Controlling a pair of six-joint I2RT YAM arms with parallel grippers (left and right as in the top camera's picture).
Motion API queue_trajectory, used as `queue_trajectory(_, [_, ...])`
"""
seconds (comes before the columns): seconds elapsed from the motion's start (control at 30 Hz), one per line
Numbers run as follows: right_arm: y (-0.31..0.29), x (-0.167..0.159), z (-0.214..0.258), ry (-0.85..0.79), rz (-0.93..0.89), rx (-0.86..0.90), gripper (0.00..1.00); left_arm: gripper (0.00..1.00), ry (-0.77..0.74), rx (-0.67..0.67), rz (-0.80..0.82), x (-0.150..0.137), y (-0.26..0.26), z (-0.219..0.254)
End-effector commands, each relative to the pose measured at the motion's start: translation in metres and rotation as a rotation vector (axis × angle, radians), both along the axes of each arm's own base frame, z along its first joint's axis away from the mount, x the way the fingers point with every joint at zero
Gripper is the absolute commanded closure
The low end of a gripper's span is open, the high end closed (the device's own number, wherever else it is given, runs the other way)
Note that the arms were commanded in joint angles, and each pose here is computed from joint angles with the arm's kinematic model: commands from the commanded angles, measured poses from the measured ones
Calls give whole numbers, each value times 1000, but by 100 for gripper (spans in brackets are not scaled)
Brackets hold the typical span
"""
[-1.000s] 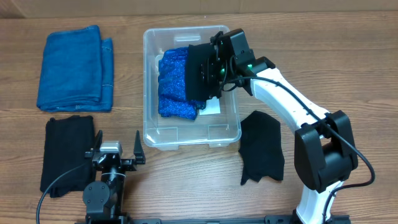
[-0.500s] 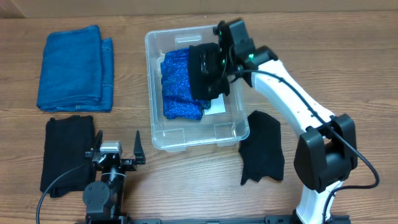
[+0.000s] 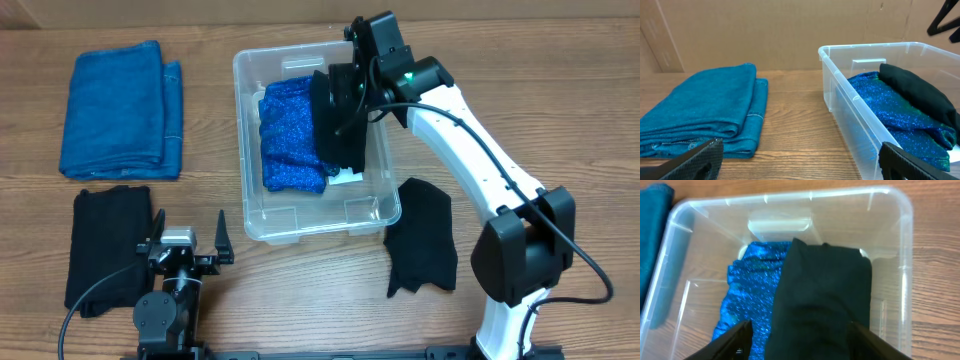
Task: Pack container
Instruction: 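Lower the black cloth beside the blue cloth and release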
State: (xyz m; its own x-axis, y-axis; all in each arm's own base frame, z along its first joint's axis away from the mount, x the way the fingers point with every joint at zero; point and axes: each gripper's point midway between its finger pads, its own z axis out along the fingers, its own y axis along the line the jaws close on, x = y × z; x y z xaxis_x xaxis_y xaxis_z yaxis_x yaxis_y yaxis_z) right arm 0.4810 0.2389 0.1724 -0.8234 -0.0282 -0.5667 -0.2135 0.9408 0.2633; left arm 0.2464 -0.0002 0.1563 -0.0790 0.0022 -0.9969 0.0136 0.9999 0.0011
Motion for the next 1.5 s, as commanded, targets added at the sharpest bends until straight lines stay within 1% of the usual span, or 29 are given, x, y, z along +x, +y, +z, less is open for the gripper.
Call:
queue_trajectory(0.0, [13,-1,-28,73,45,29,49,0,-4,19,5,0,1,0])
queue_trajectory(0.1, [16,-1,-46,106,46,23,60,0,-3,19,5,0,1,0])
queue_trajectory(0.2, [19,-1,-64,131,49,12,73,0,-4,19,4,0,1,0])
queue_trajectory(0.27, [22,-1,-73,144,54,6,80,0,-4,19,5,0,1,0])
queue_trajectory(0.37, [29,-4,-81,154,66,1,84,0,-4,19,4,0,1,0])
queue_trajectory(0.53, [46,-15,-101,186,103,-17,84,0,-4,19,5,0,1,0])
queue_trajectory(0.7, [59,-28,-136,225,117,-90,85,0,-4,19,5,0,1,0])
queue_trajectory(0.8, [58,-30,-146,224,109,-137,82,0,-4,19,5,0,1,0])
queue_trajectory(0.93, [59,-27,-138,202,105,-136,78,0,-4,19,5,0,1,0])
queue_trajectory(1.03, [53,-15,-117,146,73,-154,74,0,-4,19,5,0,1,0])
queue_trajectory(1.07, [51,-11,-107,125,61,-161,71,0,-4,19,4,0,1,0])
queue_trajectory(1.23, [40,5,-47,17,3,-196,65,0,-4,19,5,0,1,0])
queue_trajectory(1.3, [32,7,-22,-14,-25,-211,59,0,-4,19,5,0,1,0])
queue_trajectory(1.37, [22,7,-4,-25,-49,-226,45,0,-3,19,4,0,1,0])
queue_trajectory(1.47, [8,2,18,-15,-75,-227,39,0,-4,19,5,0,1,0])
